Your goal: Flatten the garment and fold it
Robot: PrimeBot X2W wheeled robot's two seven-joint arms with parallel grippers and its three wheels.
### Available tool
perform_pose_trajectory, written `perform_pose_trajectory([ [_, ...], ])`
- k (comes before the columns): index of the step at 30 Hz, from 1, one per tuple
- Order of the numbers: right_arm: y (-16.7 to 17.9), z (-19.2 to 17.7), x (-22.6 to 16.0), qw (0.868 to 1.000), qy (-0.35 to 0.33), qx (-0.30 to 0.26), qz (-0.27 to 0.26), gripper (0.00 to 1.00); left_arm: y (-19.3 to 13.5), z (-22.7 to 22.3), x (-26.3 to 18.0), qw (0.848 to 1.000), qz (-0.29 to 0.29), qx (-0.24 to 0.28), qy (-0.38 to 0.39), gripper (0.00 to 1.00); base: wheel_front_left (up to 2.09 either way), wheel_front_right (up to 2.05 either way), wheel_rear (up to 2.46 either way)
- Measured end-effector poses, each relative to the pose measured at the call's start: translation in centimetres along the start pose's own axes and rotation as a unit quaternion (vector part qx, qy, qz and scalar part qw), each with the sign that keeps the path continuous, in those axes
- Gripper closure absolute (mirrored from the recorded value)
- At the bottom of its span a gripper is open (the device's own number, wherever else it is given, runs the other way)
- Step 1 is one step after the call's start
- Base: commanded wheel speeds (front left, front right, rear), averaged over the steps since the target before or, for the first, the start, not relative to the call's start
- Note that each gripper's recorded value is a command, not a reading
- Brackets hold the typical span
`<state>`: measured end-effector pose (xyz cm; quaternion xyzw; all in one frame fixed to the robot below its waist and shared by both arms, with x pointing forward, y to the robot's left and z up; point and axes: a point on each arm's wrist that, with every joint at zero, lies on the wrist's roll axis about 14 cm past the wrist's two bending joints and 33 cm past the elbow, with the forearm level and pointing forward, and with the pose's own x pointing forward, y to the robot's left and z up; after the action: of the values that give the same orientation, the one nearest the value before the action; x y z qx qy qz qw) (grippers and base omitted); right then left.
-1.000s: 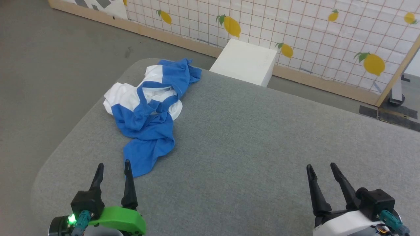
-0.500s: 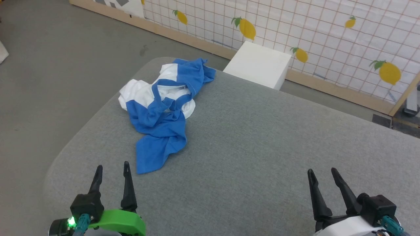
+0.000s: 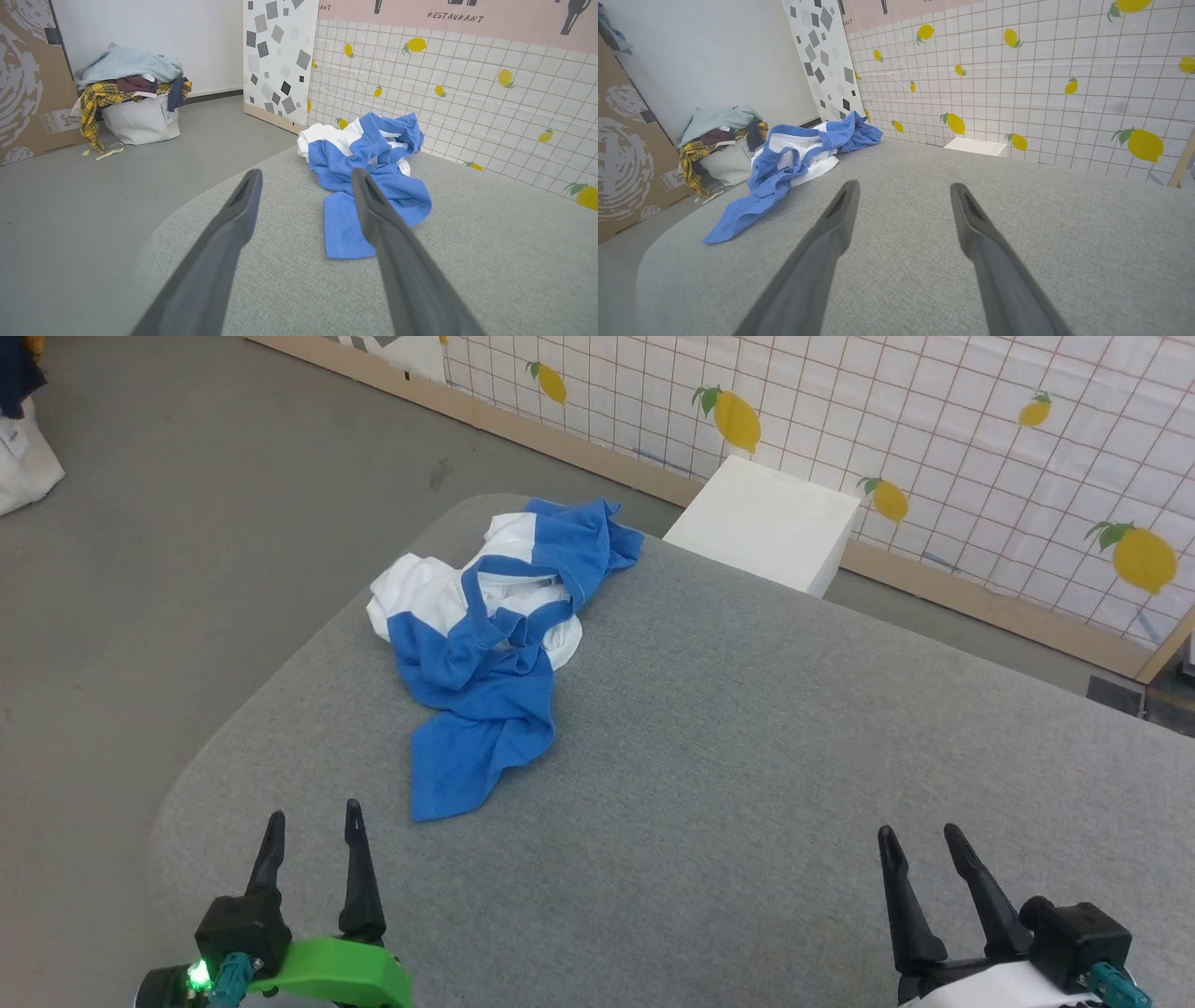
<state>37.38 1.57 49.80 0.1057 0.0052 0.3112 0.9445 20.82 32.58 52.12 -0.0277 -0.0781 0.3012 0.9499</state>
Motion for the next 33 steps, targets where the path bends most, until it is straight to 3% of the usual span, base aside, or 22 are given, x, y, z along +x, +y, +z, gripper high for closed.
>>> perform_pose_trajectory([
  [10,-0.4,-0.3,-0.2,1.0,0.004,0.002,-0.006,0.0,-0.9,-0.9,0.4,1.0,-0.025,-0.008,0.015,0.0,0.0,0.0,0.0],
  [15,-0.7,-0.8,0.0,1.0,0.011,-0.004,-0.007,0.0,-2.6,1.3,6.0,0.998,-0.067,-0.015,0.003,0.0,0.0,0.0,0.0],
  [20,-2.0,0.1,1.4,1.0,0.003,-0.02,-0.016,0.0,-5.5,2.0,12.5,0.992,-0.112,-0.024,0.058,0.0,0.0,0.0,0.0],
  [23,-3.7,-0.2,1.6,0.999,0.01,-0.027,-0.035,0.0,-7.3,-1.0,15.2,0.976,-0.128,-0.031,0.172,0.0,0.0,0.0,0.0],
  [26,-5.9,-0.7,1.0,0.997,0.018,-0.025,-0.065,0.0,-8.9,-4.8,16.0,0.949,-0.139,-0.022,0.282,0.0,0.0,0.0,0.0],
  [33,-9.8,-2.4,-0.6,0.992,0.038,-0.013,-0.123,0.0,-8.9,-11.0,17.2,0.907,-0.112,0.042,0.404,0.0,0.0,0.0,0.0],
])
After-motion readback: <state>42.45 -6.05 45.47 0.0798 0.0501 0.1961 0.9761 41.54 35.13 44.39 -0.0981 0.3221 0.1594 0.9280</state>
